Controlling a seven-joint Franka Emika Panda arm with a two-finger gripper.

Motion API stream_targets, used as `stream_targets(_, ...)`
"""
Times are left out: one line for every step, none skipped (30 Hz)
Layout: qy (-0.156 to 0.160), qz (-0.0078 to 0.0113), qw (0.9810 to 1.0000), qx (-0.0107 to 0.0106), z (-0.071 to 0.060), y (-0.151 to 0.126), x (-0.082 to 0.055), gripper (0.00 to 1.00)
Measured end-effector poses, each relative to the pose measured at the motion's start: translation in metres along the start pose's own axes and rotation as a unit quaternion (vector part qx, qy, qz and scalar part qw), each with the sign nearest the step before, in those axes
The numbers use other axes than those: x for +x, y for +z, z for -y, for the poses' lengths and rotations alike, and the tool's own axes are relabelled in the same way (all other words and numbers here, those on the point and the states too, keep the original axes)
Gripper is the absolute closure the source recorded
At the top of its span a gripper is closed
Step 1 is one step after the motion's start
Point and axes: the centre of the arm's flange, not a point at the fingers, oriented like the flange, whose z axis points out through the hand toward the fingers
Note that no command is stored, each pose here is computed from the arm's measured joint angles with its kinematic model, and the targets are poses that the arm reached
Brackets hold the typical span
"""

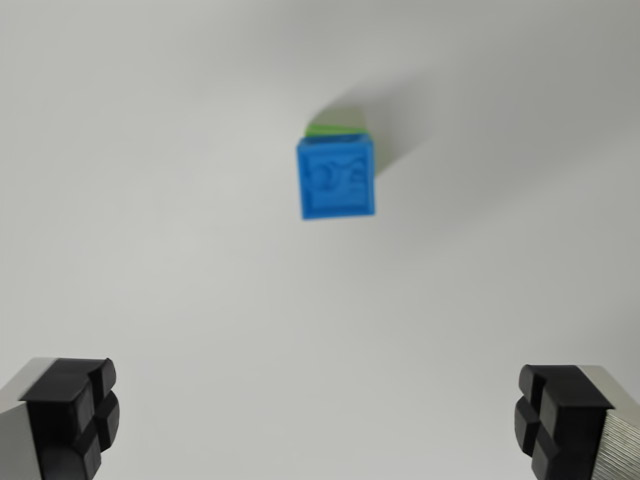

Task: Stack cube

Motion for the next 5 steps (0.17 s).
stream_targets(0.0,0.0,1.0,0.0,0.0,0.0,0.0,0.0)
stream_targets(0.0,0.0,1.0,0.0,0.0,0.0,0.0,0.0)
stream_targets(0.0,0.0,1.0,0.0,0.0,0.0,0.0,0.0)
stream_targets(0.0,0.0,1.0,0.0,0.0,0.0,0.0,0.0)
stream_targets(0.0,0.0,1.0,0.0,0.0,0.0,0.0,0.0)
